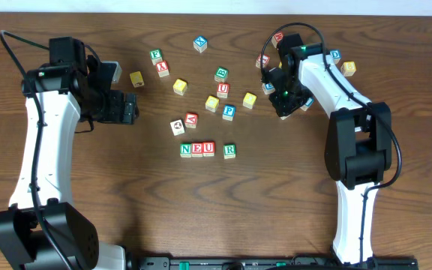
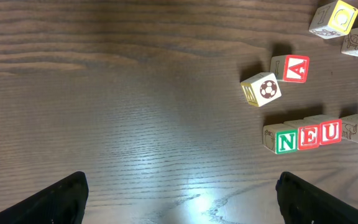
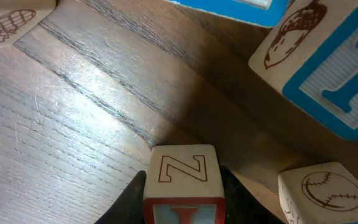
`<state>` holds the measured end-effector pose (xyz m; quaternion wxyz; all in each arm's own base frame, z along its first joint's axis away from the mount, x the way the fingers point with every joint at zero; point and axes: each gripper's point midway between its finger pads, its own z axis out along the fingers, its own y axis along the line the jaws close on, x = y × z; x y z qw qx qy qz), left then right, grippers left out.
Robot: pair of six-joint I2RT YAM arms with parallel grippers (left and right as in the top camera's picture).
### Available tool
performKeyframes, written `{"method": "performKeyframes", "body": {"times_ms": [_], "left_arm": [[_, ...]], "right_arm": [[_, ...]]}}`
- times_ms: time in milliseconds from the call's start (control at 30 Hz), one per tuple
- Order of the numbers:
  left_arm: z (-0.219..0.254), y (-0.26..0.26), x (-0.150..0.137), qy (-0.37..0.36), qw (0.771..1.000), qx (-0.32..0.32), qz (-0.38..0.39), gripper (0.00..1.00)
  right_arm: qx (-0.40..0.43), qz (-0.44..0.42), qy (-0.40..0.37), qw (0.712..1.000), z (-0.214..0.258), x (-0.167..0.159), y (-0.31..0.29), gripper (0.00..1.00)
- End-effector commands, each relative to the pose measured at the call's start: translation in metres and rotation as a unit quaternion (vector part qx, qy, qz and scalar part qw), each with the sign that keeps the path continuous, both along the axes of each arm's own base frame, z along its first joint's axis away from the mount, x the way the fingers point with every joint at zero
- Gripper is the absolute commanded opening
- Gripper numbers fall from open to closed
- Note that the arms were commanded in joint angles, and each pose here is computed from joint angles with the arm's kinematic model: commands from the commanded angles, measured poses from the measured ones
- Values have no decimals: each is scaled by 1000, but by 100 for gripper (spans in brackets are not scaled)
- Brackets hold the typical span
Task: Spell out NEURIPS
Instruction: 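Close the right gripper on the red I block and lift, then carry the I block toward the right end of the NEUR row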
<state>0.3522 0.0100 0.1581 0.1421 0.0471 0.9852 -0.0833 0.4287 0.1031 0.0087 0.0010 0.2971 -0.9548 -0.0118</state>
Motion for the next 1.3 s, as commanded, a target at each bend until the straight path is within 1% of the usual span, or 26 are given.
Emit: {"method": "performKeyframes", "body": {"times_ms": [0,100,167,267,400,667,833,900,933,1000,1067,1100,1133,1267], "left_arm": [[12,-2,3,-17,1000,-2,-8,95],[12,-2,3,-17,1000,-2,-8,95],[12,-2,3,-17,1000,-2,-8,95],[11,-2,3,-17,1000,-2,-8,95],[12,-2,3,-17,1000,-2,-8,95],[11,-2,3,-17,1000,-2,-8,95],[12,-2,3,-17,1000,-2,-8,95],[11,-2,3,-17,1000,-2,-7,95],[11,-2,3,-17,1000,-2,-8,95],[11,-2,3,-17,1000,-2,-8,95],[11,-2,3,-17,1000,-2,-8,95],[12,-2,3,-17,1000,-2,-7,95],[11,-2,3,-17,1000,-2,-8,95],[11,-2,3,-17,1000,-2,-8,95]], "right_arm": [[12,6,1,1000,2,-1,7,27],[18,4,1,1000,2,-1,9,23],[19,2,0,1000,3,0,10,23],[22,-7,-4,1000,5,2,12,20],[25,-16,-10,1000,12,6,16,19],[30,-32,-25,999,45,15,31,17],[33,-75,-28,996,70,15,38,17],[33,-116,-23,992,78,13,41,15],[33,-136,-19,990,80,11,42,11],[29,-183,-7,983,81,4,45,9],[21,-220,8,975,81,-5,50,4],[18,-231,14,973,81,-9,52,2],[15,-241,22,970,81,-14,55,1],[20,-235,43,971,81,-32,82,1]]}}
